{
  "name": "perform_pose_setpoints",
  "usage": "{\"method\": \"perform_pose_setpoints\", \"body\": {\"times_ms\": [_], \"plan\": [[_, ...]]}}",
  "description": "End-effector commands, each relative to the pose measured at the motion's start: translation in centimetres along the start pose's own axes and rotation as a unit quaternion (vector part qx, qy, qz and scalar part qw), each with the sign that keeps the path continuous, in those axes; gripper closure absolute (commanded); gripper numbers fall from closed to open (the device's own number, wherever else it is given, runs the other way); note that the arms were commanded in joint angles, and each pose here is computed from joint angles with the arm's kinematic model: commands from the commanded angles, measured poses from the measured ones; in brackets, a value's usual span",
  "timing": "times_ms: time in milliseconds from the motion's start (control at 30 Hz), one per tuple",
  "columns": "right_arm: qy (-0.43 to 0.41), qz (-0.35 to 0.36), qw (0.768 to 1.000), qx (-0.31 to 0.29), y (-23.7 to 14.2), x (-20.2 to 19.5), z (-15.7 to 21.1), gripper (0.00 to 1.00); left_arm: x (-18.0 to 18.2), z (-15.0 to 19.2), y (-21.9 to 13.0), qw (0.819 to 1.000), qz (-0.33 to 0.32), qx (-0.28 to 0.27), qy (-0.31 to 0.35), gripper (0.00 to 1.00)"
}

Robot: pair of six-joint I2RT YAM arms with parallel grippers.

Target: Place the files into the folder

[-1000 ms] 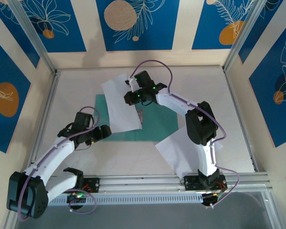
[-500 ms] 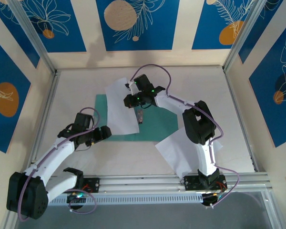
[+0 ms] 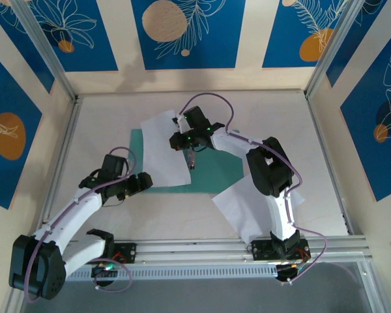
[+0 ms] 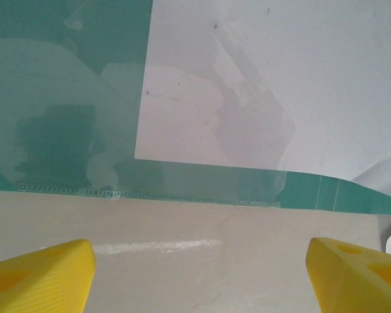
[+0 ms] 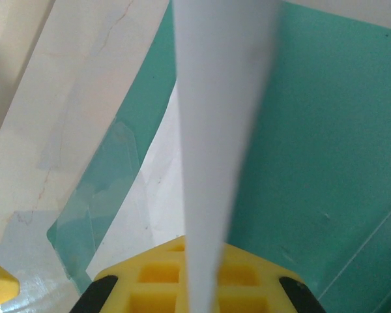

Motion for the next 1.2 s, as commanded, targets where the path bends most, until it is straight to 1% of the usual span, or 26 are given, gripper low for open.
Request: {"method": "perform_pose_setpoints", "body": {"times_ms": [0, 533, 900, 1167], "plan": [[0.008, -0.017, 1.000, 0.007, 1.0, 0.0, 0.8, 1.00, 0.4, 0.7, 0.1, 1.000, 0.000, 0.012, -0.004, 0.16], [0.028, -0.035, 0.999, 0.004, 2.4, -0.6, 0.8, 1.00, 0.5, 0.7, -0.1, 1.000, -0.004, 0.014, -0.003, 0.16], [0.054, -0.065, 0.996, 0.003, 2.9, -0.3, 1.0, 1.00, 0.5, 0.6, 0.0, 1.000, -0.005, 0.014, -0.004, 0.16], [0.079, -0.071, 0.994, 0.008, 3.9, -0.8, 1.4, 1.00, 0.5, 0.6, 0.1, 1.000, -0.006, 0.016, -0.004, 0.16]]}}
Point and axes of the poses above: each hand's point on the last joint's axis, 136 mm out from that joint toward the fingers, its own y axis out along the fingers, its own x axis along the line the jaws close on, z = x × y, the point moved 2 cm from there along -y, back along the fingers, and after that the axes turned 9 degrees about y, right-handed, at the moved point
